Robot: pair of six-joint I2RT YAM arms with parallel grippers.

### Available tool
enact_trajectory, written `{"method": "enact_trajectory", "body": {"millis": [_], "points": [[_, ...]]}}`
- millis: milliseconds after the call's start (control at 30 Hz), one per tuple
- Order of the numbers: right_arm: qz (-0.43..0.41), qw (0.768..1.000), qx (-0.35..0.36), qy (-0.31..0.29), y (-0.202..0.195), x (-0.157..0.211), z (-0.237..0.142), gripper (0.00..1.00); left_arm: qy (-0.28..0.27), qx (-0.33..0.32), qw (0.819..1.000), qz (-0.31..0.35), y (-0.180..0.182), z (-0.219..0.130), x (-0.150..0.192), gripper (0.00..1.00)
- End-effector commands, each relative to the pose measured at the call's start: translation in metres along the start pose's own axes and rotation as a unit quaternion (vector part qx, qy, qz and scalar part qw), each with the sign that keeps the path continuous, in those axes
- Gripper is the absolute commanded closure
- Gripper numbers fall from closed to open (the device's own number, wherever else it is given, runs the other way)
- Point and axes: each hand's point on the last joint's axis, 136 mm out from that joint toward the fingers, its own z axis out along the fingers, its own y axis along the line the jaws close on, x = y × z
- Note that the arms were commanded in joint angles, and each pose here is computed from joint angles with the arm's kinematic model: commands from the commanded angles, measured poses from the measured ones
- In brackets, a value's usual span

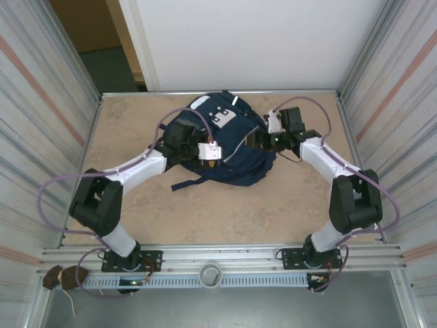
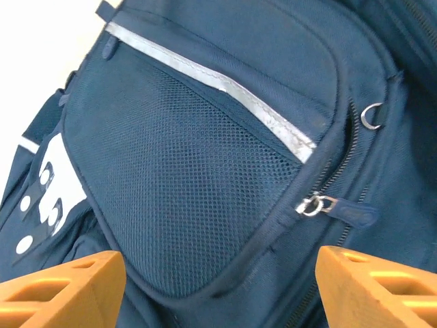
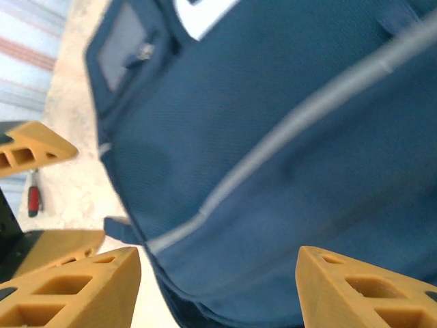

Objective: Pack the student bag

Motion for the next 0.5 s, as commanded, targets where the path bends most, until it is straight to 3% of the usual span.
{"method": "enact_trajectory", "body": {"millis": [0,267,467], "points": [[0.047,0.999,0.021,-0.016,-0.020,0.017,0.007,0.41,0.003,0.000,0.998,0.066,0.012,0.009,-0.005,0.29],[0.089,0.993,0.082,-0.007,-0.072,0.031,0.026,0.50,0.054,0.058,0.995,0.067,-0.008,0.034,0.021,0.39],[0.092,0.988,0.121,-0.014,-0.095,0.016,0.033,0.60,0.047,0.081,0.994,0.057,-0.016,0.033,0.022,0.36]]}}
